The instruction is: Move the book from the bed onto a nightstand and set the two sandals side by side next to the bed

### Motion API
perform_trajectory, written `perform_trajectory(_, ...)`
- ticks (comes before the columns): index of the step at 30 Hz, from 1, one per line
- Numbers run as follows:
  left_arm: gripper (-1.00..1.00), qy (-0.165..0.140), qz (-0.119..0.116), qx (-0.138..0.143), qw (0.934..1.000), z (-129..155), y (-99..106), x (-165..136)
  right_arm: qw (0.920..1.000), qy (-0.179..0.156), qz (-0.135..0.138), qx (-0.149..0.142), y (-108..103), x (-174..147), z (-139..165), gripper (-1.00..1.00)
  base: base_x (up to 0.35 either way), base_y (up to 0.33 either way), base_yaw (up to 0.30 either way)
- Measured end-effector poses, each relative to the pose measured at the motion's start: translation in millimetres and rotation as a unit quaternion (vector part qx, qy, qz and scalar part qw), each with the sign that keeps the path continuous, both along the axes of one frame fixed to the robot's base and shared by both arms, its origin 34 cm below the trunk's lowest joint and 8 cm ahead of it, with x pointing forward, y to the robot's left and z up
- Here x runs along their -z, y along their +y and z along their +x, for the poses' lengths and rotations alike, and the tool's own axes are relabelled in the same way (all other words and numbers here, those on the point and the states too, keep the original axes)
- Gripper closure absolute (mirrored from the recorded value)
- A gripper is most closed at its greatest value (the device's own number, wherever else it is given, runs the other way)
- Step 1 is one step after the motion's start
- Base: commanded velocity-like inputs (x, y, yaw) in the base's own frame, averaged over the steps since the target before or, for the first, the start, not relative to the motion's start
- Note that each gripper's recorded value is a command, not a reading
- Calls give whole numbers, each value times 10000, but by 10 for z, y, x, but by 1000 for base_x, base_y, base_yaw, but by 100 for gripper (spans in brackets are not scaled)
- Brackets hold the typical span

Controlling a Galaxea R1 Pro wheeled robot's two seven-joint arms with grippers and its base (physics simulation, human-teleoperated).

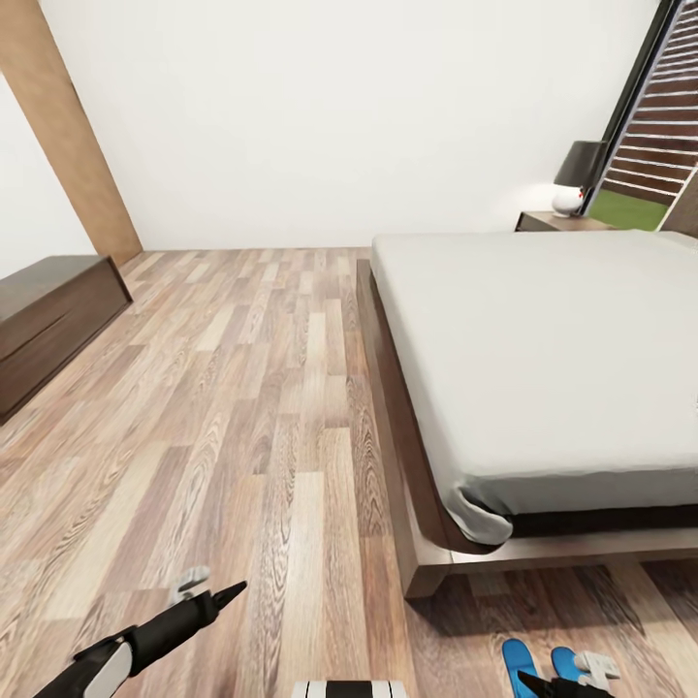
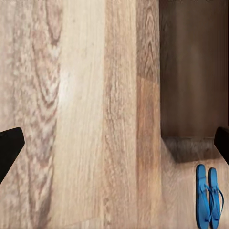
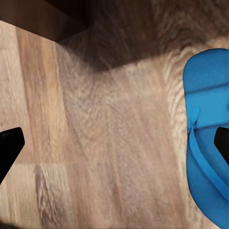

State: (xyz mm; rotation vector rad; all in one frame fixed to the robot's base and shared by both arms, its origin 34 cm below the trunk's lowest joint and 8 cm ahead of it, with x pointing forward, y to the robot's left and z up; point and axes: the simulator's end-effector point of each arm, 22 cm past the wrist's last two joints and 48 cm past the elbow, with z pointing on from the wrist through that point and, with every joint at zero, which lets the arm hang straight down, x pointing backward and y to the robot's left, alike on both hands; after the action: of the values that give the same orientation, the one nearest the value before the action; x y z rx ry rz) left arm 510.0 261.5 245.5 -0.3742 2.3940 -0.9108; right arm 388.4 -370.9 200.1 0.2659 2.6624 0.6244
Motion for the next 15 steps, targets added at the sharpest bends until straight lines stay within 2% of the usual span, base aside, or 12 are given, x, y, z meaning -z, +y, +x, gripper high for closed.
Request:
perform_trajectory(3,-100,-5,63,-36,10000,-1,-10,-2,10000,-49,15,2,38,-24,20,-100,0,0,0)
perform_trajectory(7,-100,-66,570,-250,9980,36,50,93,9997,-168,-151,24,-2,-21,12,-100,0,0,0)
perform_trajectory(9,-100,7,760,-275,9967,-15,3,169,9995,-182,-267,66,-39,1,-29,-100,0,0,0)
perform_trajectory(12,-100,137,1041,-65,9944,-156,-181,295,9990,-158,-404,135,-90,26,-88,-100,0,0,0)
perform_trajectory(15,-100,182,1270,146,9916,-264,-266,361,9987,-190,-447,159,-107,6,-80,-100,0,0,0)
